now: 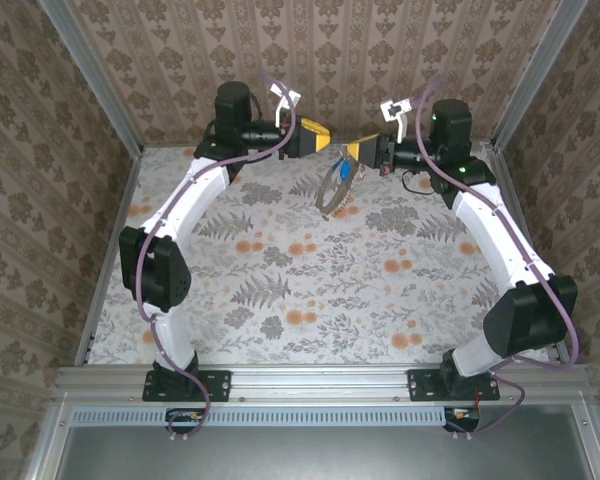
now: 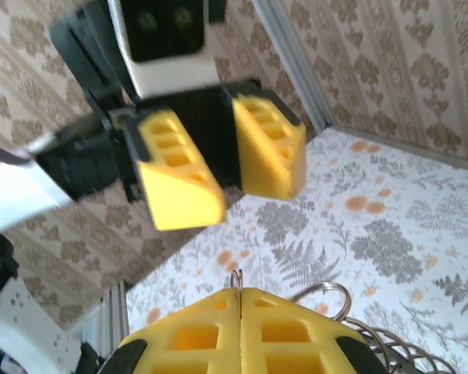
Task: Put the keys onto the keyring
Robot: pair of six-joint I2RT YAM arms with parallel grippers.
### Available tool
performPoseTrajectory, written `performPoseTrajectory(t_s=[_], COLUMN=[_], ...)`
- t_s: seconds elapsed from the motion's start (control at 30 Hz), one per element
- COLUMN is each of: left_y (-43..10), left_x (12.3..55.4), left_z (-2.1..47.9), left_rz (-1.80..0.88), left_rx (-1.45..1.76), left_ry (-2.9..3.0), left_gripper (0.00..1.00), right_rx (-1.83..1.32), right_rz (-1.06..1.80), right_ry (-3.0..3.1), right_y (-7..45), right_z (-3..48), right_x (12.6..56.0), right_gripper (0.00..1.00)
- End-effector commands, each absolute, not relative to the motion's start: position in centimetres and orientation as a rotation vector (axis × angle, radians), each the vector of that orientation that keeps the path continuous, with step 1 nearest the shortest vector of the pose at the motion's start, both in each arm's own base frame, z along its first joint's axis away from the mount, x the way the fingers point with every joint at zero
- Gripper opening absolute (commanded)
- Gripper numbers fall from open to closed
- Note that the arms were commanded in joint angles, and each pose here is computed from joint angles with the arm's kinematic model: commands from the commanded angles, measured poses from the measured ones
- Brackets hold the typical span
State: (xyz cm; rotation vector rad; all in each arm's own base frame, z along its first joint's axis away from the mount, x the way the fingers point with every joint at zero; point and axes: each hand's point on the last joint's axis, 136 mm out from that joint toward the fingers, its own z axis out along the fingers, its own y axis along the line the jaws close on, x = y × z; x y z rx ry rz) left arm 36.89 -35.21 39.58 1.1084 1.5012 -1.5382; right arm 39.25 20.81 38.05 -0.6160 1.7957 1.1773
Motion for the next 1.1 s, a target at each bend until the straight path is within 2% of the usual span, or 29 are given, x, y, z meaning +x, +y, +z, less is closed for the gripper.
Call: performPoseTrajectory(t_s=[0.0, 0.43, 1.07], left_y=[-34.9, -36.1, -37.6], left_x=[34.1, 33.0, 32.5], left_z=[39.6, 37.2, 35.2], left_rz=[-1.567, -1.638, -1.695], left_rx=[1.252, 1.312, 1.344], left_ry=[1.471, 1.514, 1.542], left_gripper=[0.36, 0.29, 0.28], right_rx=[-0.741, -0.803, -0.815], right_rz=[1.202, 1.190, 1.179], right_ry=[1.851, 1.957, 1.979], right_y=[21.2, 21.2, 21.4], right_z=[36.4, 34.3, 33.7], right_x=[37.8, 37.9, 38.2], right_gripper=[0.00, 0.00, 0.00])
